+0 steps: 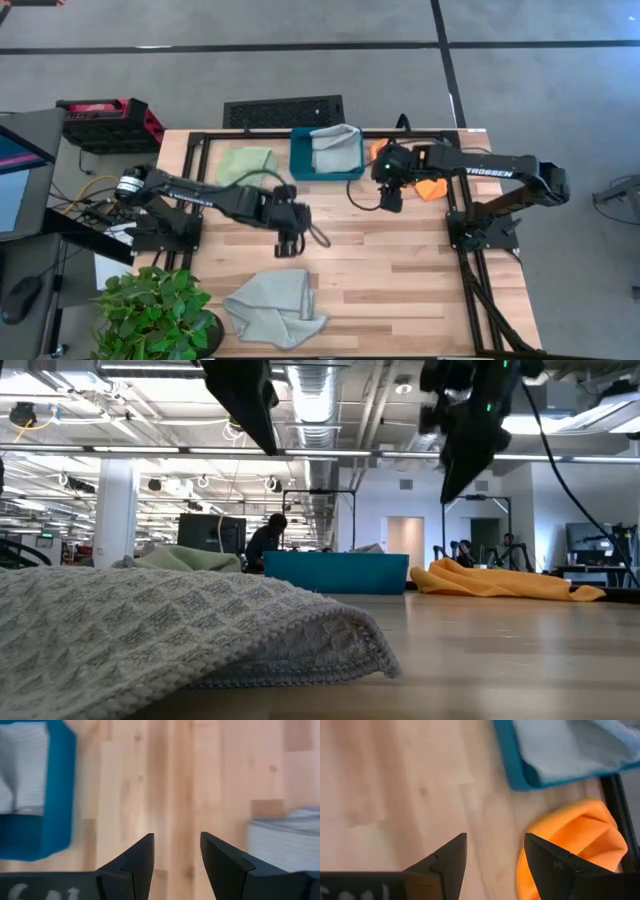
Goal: Fold microfiber towels
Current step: Put the folded gray towel into the blue bin
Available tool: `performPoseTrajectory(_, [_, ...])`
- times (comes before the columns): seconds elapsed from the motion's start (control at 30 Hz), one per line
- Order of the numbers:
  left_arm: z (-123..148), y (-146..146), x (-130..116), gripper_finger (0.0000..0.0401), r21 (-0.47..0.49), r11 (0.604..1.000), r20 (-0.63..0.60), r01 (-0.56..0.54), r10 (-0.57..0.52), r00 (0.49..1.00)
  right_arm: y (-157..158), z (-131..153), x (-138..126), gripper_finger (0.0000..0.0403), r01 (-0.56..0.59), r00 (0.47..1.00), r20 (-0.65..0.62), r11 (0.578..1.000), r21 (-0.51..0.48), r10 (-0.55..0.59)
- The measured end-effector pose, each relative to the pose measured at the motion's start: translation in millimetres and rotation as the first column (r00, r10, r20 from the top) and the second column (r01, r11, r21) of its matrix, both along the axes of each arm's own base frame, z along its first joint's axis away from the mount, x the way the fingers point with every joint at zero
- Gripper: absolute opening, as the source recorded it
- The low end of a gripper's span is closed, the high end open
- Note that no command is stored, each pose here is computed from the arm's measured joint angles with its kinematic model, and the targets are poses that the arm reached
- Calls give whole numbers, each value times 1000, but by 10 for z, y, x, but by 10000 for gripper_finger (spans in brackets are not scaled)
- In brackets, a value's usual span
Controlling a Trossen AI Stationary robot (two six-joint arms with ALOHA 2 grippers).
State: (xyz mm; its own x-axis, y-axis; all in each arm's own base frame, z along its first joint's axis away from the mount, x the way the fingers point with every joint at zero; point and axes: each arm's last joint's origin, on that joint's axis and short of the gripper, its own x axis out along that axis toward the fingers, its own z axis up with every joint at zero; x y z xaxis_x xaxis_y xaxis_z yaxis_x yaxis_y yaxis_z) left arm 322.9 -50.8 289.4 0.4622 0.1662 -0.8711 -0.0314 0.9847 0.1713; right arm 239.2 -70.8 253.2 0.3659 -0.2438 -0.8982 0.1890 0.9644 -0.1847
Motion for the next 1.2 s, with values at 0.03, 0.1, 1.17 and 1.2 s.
performPoseTrajectory(0.03, [6,-50,-12,153,-2,1000,3,7,-7,1000,-31,-90,1,221,36,999,-4,999,-16,-36])
performPoseTrajectory(0.1, [23,-123,-39,153,7,1000,17,1,-1,1000,-114,-239,-2,221,107,994,-25,994,-27,-108])
performPoseTrajectory(1.17, [38,-69,-97,153,74,990,17,-119,118,993,-1366,-537,851,221,56,996,74,992,-110,-48])
performPoseTrajectory(1.2, [38,-71,-97,153,73,990,18,-118,117,993,-1385,-551,887,221,55,997,67,993,-105,-48])
